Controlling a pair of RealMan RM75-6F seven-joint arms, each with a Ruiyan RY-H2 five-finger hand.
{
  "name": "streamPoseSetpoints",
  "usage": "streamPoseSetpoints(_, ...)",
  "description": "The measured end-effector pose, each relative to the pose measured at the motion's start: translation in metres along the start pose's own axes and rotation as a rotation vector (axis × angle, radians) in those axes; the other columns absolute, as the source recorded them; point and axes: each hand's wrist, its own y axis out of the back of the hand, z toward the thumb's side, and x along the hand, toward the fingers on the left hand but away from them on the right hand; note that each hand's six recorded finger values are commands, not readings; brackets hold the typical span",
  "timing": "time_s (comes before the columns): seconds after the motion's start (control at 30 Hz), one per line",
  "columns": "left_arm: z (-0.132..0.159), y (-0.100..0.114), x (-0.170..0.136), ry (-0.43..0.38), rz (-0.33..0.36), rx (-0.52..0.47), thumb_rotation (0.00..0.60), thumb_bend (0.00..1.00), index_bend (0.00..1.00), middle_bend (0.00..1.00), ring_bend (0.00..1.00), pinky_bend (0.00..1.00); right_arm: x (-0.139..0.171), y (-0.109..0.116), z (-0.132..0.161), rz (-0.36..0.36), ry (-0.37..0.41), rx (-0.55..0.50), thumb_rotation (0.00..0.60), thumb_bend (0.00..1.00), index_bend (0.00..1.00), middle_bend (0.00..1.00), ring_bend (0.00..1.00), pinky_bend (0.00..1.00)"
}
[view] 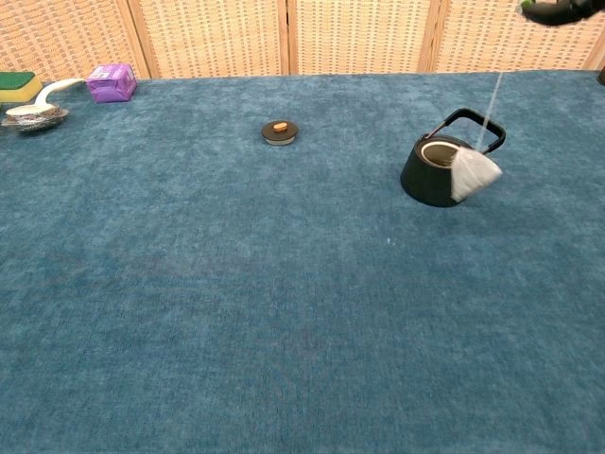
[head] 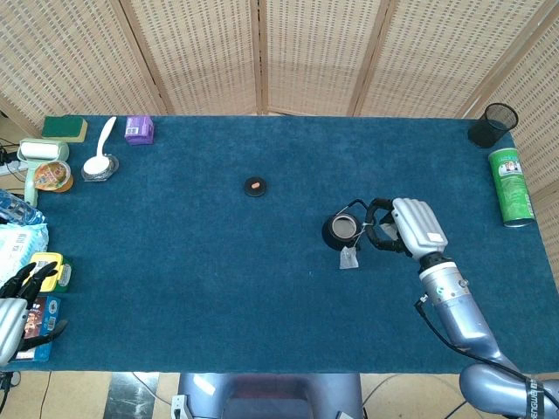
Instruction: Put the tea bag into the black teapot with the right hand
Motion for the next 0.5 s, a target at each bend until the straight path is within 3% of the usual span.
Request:
streamPoseSetpoints(0.2, -0.002, 0.000, -0.002, 0.007, 0.002, 0.002, 0.600, 0.27, 0.05, 0.19, 0.03, 0.12, -0.010, 0.014, 0.010, -0.011, 0.007, -0.014, 0.600, 0.54, 0.63, 1.00, 1.00, 1.00)
streamPoseSetpoints(0.5, -0.005, 0.003, -0.005, 0.014, 0.008, 0.006, 0.600, 0.27, 0.05, 0.19, 0.03, 0.12, -0.020, 0.016, 0.013, -0.003, 0.002, -0.019, 0.600, 0.54, 0.63, 1.00, 1.00, 1.00)
